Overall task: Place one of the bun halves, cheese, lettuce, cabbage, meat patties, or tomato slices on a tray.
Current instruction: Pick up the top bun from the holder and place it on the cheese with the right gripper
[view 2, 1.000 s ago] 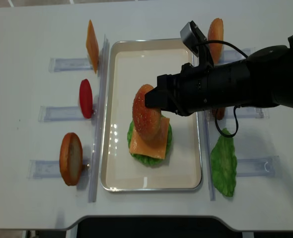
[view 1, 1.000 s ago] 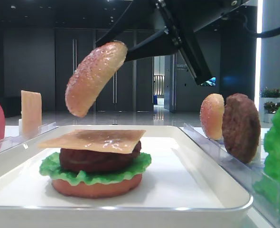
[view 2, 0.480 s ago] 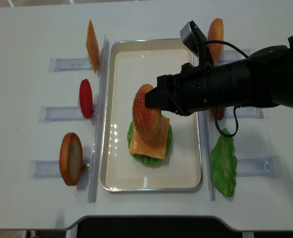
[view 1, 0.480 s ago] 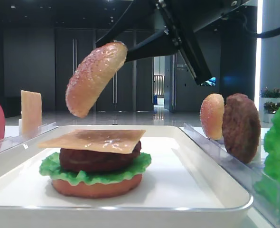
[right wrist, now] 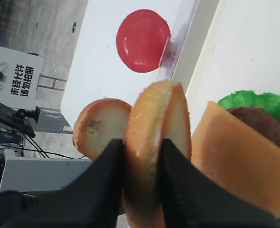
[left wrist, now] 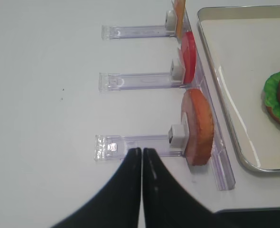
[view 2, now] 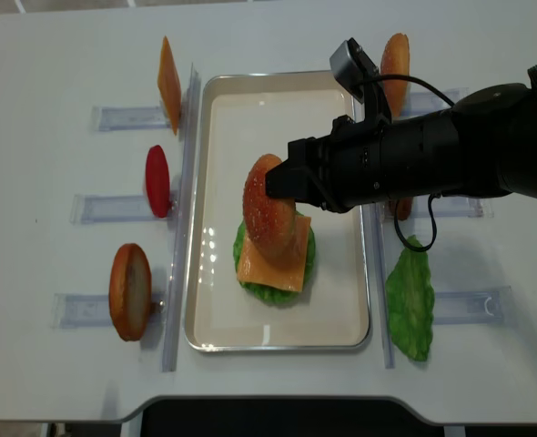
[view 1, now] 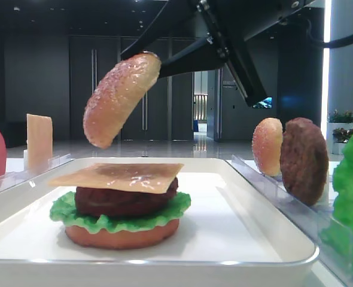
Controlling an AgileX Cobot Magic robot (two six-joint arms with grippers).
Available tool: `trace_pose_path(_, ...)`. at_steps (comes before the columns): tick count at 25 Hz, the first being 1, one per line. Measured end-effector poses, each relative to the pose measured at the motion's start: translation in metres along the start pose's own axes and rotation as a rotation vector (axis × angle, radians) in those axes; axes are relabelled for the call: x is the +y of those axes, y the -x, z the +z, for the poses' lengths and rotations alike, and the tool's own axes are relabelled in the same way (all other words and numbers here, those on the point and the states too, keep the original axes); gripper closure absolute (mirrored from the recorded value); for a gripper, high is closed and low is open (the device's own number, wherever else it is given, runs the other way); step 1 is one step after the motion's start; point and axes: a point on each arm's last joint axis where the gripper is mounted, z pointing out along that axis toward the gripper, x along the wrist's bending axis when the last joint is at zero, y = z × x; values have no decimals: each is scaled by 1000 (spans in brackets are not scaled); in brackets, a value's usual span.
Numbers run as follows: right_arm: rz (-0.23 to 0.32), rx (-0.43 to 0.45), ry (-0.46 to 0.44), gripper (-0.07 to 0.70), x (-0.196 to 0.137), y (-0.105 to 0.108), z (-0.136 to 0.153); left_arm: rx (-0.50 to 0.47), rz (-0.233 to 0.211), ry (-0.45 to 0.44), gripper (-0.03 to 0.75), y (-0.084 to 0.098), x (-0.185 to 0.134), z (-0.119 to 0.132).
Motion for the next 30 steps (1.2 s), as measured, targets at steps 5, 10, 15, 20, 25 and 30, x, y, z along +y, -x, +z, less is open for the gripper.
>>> trace_pose_path(5, 27, -4, -25, 460, -3, 9, 7, 0, 0, 0, 716, 0, 0, 0)
trace_pose_path(10, 41, 10, -26, 460, -3, 13, 12, 0, 0, 0, 716, 0, 0, 0)
trace_pose_path(15, 59, 21, -11, 460, -2, 12, 12, 0, 0, 0, 716, 0, 0, 0)
trace_pose_path(20, 92, 17, -29, 460, -5, 21, 19, 0, 0, 0, 716, 0, 0, 0)
trace_pose_path(25, 90, 28, -33, 460, -5, 21, 19, 0, 0, 0, 716, 0, 0, 0)
trace_pose_path(30, 88, 28, -33, 460, -5, 21, 19, 0, 0, 0, 716, 0, 0, 0)
